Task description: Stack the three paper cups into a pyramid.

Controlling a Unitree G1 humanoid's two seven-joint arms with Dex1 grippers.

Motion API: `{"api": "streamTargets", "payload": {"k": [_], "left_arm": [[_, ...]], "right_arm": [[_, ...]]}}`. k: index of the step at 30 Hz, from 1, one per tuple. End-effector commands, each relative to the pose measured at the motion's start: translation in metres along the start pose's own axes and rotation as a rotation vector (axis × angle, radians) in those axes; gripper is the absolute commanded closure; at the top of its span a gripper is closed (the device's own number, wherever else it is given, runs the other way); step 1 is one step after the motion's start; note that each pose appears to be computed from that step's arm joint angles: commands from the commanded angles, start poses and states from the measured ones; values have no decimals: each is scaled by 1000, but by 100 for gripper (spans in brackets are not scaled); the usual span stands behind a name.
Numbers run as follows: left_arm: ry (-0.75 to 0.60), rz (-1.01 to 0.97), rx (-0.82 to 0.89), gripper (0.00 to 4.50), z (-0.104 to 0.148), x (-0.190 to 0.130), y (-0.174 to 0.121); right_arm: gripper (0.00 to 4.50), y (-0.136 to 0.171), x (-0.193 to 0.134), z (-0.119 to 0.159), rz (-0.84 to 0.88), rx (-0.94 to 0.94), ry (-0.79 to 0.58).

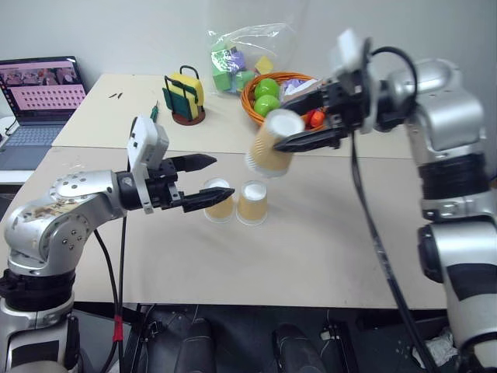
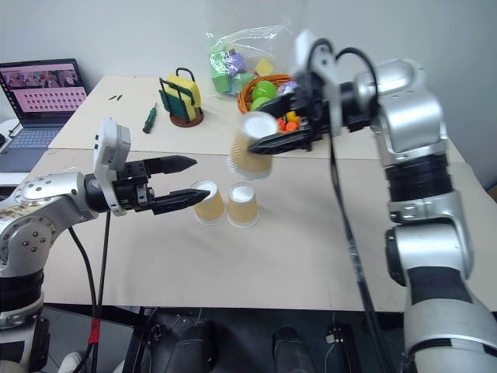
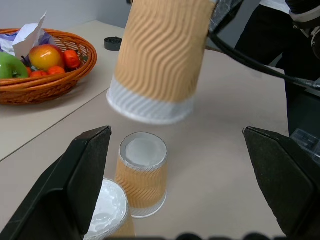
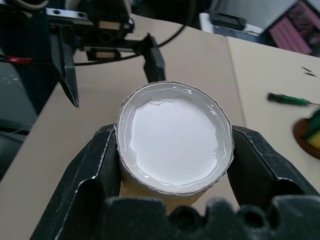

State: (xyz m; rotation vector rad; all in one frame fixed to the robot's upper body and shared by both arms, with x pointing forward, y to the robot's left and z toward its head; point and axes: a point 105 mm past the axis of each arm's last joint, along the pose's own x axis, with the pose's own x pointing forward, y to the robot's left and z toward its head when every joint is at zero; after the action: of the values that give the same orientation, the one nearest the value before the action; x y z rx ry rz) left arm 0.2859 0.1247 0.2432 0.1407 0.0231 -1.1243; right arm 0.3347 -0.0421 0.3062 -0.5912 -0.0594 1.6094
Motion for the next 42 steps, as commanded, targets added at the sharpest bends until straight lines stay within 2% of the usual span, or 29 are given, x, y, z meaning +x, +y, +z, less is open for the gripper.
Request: {"api": "streamTargets", "payload": {"k": [1, 13, 27, 42], "left_arm": [[-17, 4, 34, 0, 8, -5, -7], [57, 165, 7, 0, -6, -45, -3], [56, 162, 16, 0, -2, -44, -5], [54, 149, 12, 0, -1, -41, -5]], "right_arm": [[180, 0, 14, 18, 62, -47, -30], [180, -13, 24, -1, 69, -22, -16], [180, -17, 29, -39, 54, 31, 38], [180, -19, 19, -52, 35, 58, 55]]}}
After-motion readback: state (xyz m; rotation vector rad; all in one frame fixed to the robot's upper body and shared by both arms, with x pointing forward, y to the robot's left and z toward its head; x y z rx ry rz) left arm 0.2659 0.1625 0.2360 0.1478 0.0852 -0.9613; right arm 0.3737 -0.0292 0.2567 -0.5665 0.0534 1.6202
